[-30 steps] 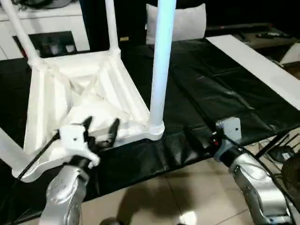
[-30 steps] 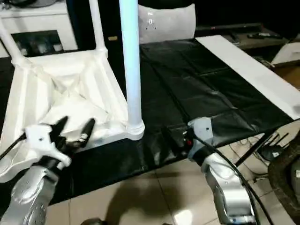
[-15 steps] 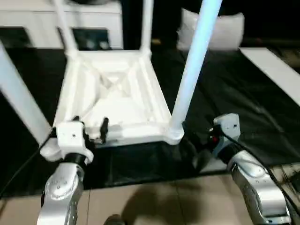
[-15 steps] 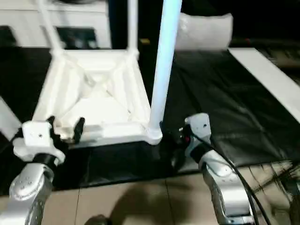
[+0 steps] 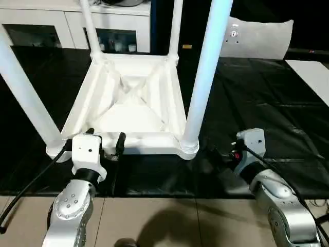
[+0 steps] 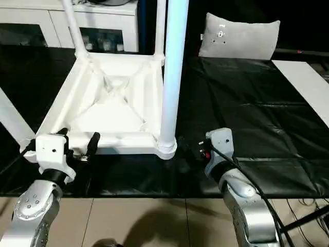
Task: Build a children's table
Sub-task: Rotate leg to tighten
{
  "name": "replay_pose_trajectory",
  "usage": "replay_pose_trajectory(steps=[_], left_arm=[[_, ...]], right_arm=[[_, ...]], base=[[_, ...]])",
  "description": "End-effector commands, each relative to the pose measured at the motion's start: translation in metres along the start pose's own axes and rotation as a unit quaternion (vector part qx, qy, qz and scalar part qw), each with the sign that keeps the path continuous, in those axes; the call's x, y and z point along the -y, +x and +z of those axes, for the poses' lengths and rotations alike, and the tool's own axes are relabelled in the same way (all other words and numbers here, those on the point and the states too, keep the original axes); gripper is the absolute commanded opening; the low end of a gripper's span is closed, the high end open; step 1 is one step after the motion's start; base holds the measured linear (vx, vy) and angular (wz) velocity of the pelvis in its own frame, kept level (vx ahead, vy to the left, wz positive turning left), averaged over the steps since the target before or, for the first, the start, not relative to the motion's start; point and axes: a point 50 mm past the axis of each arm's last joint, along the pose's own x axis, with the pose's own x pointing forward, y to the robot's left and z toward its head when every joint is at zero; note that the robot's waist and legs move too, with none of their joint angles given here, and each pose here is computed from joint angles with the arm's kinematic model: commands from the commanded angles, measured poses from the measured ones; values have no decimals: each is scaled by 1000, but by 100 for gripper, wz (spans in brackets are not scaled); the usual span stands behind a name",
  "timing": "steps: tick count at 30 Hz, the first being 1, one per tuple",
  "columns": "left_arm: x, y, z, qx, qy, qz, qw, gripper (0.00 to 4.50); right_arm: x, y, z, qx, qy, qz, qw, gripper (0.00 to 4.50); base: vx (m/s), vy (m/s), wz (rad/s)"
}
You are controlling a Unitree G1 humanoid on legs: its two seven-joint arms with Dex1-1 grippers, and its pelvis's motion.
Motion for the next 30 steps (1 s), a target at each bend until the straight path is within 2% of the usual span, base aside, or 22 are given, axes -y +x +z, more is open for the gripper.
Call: replay_pose_trajectory(steps=[1, 12, 16, 17, 21, 24, 26, 29, 30], left_arm=[[2, 2, 2, 1, 5, -11, 1000, 446], [2, 4, 4, 8, 4, -22, 1000, 446], [6, 2, 5, 13, 0, -37, 999, 446], [7, 2, 6, 22, -4, -40, 999, 446], [9, 3, 6, 25, -5, -64, 998, 446], [10, 3, 6, 23, -5, -80, 997, 446], [11, 4, 5, 19, -2, -120, 993, 446], [12, 5, 5, 13, -1, -147, 989, 446], [14, 7, 6, 15, 2, -178, 984, 446]], right_arm=[[-1, -1, 6, 10, -3, 1, 1000, 450], [-1, 1, 9, 20, -18, 23, 999, 450], [6, 1, 6, 19, 11, -19, 1000, 450], [7, 1, 5, 16, 6, -22, 1000, 450], [12, -1, 2, 9, -10, -48, 999, 450], [17, -5, -1, 14, 16, -57, 998, 450], [21, -7, -6, -2, -14, -51, 999, 450], [22, -7, -7, -2, -19, -45, 999, 450], [23, -7, -5, 2, -23, -38, 999, 450]], base=[[0, 0, 0], [81, 33, 3], [154, 38, 50], [167, 20, 20], [-145, 1, 10], [-83, -56, 13], [-33, -56, 2], [-96, -7, 2], [-119, -12, 2]])
